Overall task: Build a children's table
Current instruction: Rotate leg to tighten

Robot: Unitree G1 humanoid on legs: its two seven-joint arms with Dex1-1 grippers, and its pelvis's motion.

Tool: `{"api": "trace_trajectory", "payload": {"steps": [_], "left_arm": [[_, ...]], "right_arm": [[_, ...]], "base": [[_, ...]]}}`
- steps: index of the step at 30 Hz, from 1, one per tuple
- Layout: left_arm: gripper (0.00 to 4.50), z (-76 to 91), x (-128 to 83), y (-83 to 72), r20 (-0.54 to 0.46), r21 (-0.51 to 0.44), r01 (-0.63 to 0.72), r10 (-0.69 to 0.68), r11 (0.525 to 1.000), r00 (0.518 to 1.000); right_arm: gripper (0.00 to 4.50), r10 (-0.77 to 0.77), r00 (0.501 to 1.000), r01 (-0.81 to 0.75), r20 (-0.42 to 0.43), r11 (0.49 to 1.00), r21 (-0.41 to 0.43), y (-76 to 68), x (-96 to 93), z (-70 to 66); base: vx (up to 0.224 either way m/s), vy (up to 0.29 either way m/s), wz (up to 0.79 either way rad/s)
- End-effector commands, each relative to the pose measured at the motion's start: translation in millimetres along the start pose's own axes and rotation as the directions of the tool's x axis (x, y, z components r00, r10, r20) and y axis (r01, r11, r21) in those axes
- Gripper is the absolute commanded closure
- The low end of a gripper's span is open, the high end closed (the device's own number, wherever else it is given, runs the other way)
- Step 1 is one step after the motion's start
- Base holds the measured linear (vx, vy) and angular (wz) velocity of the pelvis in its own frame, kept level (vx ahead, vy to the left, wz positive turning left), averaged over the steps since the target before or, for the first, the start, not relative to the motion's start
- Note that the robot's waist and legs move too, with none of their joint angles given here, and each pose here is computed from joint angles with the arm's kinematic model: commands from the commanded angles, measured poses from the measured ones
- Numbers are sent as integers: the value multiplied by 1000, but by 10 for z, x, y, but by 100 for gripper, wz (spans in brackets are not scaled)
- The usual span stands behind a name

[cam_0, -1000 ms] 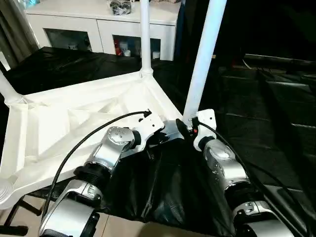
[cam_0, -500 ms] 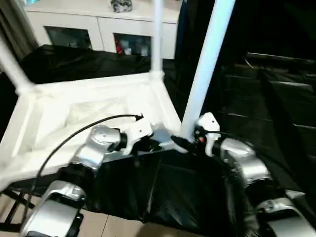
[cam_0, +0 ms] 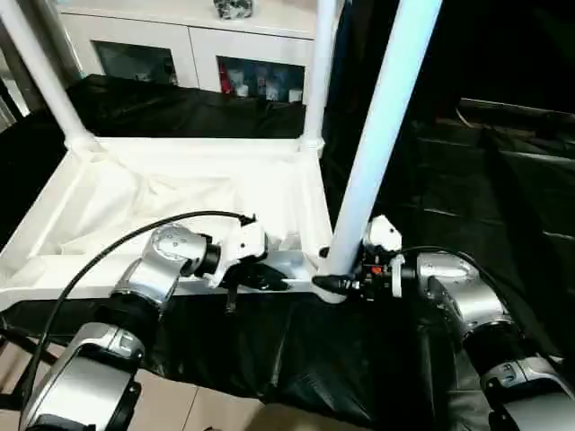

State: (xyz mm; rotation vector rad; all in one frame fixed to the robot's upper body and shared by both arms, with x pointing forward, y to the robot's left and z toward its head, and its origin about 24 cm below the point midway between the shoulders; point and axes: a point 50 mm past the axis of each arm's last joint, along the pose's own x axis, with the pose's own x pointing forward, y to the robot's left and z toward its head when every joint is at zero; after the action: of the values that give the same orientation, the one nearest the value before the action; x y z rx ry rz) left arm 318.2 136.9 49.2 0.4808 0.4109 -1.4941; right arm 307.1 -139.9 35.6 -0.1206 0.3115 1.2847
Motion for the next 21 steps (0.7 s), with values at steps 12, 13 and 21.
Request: {"api": "trace_trajectory", "payload": {"steps": [12,13,21], "left_arm": [[450,-115,244,14,-17,-142,-225,225,964,974],[450,-93,302,8,-16,-152,-240,241,959,970],[450,182,677,21,7,-189,-355,363,916,932]], "right_arm": [[191,-491,871,488,6,868,93,-123,203,-147],[191,-558,830,554,-8,823,120,-141,235,-168],[191,-712,699,704,-67,669,236,-66,692,-115]], "base": [[0,0,0],[0,0,0],[0,0,0]]}}
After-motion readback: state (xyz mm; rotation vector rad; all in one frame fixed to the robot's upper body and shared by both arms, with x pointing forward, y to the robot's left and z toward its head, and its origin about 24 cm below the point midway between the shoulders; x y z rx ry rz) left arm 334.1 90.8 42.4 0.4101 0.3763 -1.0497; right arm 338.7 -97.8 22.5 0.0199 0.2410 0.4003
